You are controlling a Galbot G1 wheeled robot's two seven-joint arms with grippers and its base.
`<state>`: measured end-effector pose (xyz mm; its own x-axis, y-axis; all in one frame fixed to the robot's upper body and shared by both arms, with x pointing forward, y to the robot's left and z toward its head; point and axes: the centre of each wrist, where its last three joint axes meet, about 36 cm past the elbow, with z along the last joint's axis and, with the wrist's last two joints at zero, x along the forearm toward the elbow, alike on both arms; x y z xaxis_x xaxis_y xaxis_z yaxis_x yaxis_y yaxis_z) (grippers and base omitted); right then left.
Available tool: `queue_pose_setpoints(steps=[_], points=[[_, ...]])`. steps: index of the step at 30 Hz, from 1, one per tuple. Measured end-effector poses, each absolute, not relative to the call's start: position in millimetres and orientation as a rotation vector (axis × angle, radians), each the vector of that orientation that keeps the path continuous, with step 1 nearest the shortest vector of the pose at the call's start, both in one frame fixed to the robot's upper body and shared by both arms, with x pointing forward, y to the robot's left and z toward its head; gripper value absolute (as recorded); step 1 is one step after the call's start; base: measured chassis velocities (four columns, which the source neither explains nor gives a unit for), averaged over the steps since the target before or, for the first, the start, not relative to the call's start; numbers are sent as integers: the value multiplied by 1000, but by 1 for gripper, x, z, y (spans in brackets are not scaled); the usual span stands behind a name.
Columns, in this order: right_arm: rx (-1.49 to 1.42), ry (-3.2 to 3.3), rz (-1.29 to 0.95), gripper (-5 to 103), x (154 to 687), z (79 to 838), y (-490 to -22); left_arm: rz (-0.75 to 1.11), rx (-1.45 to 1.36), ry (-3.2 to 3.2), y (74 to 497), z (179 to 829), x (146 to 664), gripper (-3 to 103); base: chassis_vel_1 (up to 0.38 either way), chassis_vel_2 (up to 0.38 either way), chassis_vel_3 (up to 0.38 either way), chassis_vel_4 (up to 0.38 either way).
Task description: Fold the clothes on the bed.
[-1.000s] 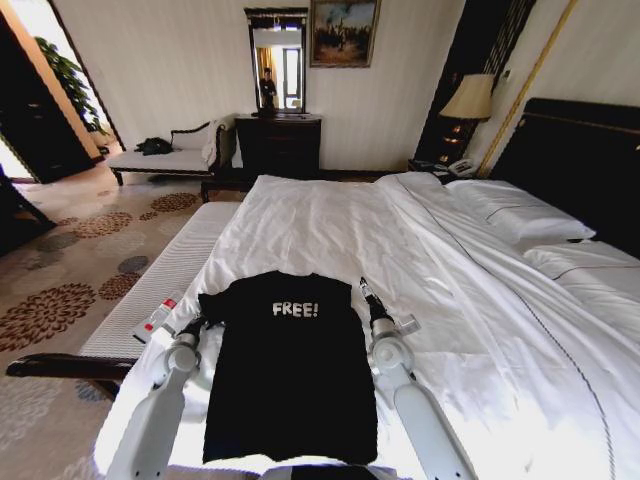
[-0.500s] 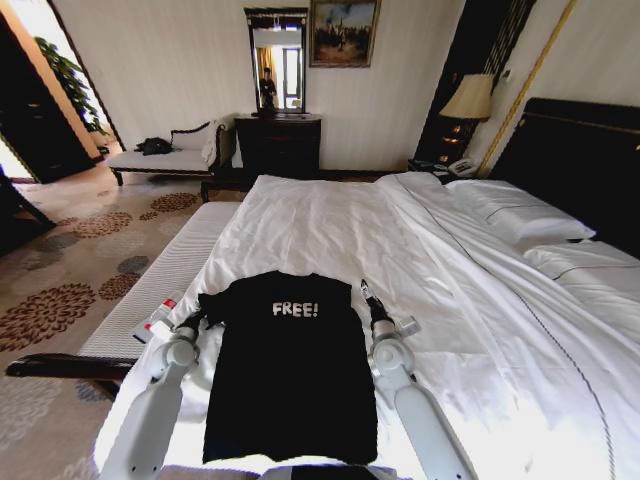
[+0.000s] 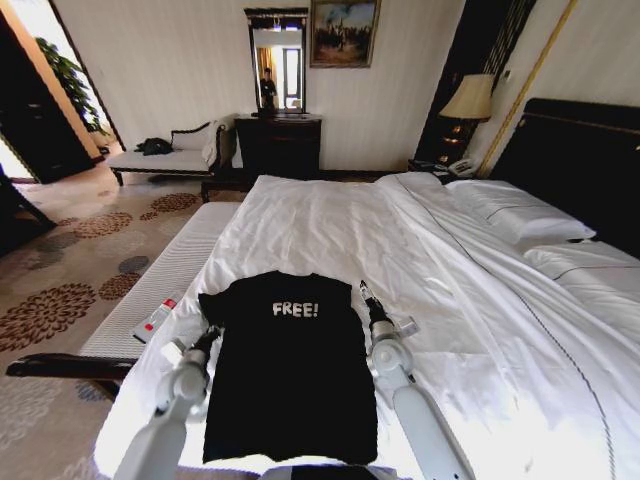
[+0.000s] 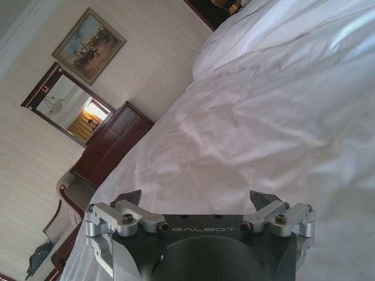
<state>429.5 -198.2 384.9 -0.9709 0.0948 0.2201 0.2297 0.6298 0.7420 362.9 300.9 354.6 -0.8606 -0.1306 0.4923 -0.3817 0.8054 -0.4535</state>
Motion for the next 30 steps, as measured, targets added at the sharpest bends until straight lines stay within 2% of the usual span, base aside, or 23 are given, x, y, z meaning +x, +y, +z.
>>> queue_pose_setpoints(steps=[1,4,7,8,9,11,12,13,17,21,30], points=[[-270,-2689,-1257,100,429,385,-198,778,391,-2544,302,353,363,37,0,0,0,0],[-272,-2691,-1251,100,429,384,-199,867,425,-2535,310,357,364,54,0,0,0,0],[-274,-2691,-1248,100,429,384,-199,911,432,-2538,314,362,365,60,0,0,0,0],[-275,-2690,-1247,100,429,383,-199,941,435,-2541,317,366,365,71,0,0,0,0],[-274,-2690,-1246,100,429,383,-199,954,434,-2541,319,368,364,76,0,0,0,0],[-274,-2690,-1245,100,429,383,-199,960,435,-2542,320,368,364,76,0,0,0,0],[-274,-2690,-1245,100,429,383,-199,965,438,-2541,322,368,363,81,0,0,0,0],[-274,-2690,-1245,100,429,383,-199,965,438,-2541,322,368,363,81,0,0,0,0],[-273,-2691,-1243,100,429,383,-198,1012,451,-2503,324,361,357,99,0,0,0,0],[-275,-2691,-1241,100,429,383,-199,1021,459,-2482,325,354,358,100,0,0,0,0],[-284,-2691,-1221,100,425,379,-200,1059,450,-2465,330,346,394,100,0,0,0,0]])
